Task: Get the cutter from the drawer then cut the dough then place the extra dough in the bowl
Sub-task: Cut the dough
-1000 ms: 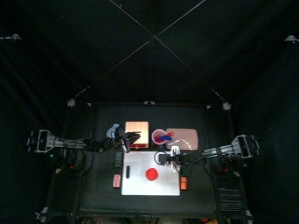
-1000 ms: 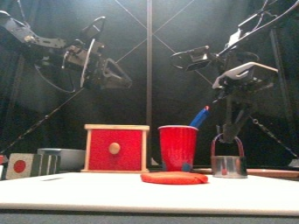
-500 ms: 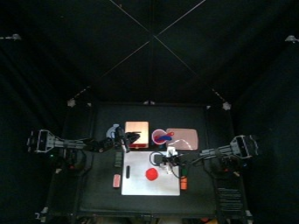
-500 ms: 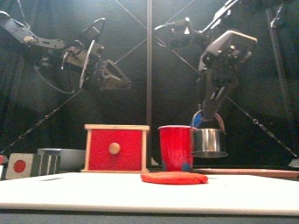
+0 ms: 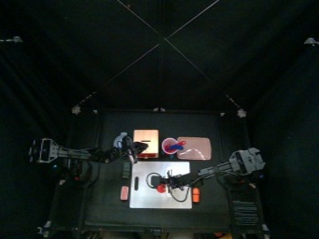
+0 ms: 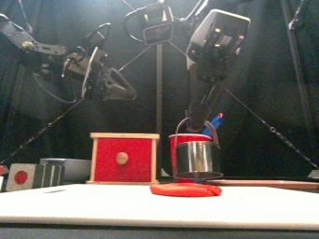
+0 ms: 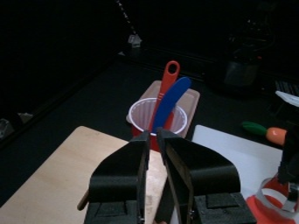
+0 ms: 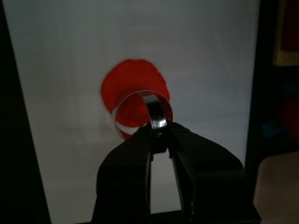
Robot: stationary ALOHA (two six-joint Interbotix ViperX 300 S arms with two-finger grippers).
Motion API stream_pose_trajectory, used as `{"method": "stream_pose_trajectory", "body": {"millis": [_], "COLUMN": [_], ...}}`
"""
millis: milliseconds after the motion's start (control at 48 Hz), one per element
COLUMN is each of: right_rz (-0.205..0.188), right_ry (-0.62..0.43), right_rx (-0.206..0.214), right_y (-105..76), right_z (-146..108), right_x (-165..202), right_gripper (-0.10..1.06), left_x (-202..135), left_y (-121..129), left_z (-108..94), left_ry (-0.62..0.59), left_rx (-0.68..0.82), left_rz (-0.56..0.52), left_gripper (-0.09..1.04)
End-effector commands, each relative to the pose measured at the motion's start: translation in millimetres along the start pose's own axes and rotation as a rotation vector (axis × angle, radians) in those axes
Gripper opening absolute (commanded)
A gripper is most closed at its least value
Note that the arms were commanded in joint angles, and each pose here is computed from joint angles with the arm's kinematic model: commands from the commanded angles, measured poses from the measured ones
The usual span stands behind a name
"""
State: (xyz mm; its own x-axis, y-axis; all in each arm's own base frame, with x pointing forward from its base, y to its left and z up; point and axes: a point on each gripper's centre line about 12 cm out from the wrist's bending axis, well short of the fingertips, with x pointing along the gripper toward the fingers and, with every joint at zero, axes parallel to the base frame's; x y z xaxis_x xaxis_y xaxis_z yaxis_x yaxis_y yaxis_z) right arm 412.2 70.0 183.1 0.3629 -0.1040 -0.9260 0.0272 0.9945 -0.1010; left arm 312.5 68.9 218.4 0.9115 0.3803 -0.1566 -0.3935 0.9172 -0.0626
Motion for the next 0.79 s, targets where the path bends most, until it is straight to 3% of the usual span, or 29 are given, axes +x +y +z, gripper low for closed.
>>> {"method": "stream_pose_trajectory", "body": {"millis": [21, 792], "right_rz": [0.008, -0.028], "right_ry": [-0.05, -0.078], "right_rx": [0.007, -0.021], "right_y": [0.5, -3.1], "right_z": [12.8, 25.2], "right_x": [-13.0, -13.4], "right_gripper": [0.5, 0.5], "left_x": [0.7, 4.2], "left_y": [-0.2, 2.7], "left_z": [3.9, -13.7], "left_ry": [-0.018, 0.039], "left_rx": [0.001, -0.012], "left_rz": [0.002, 0.025], "left_gripper": [0.6, 0.6]}}
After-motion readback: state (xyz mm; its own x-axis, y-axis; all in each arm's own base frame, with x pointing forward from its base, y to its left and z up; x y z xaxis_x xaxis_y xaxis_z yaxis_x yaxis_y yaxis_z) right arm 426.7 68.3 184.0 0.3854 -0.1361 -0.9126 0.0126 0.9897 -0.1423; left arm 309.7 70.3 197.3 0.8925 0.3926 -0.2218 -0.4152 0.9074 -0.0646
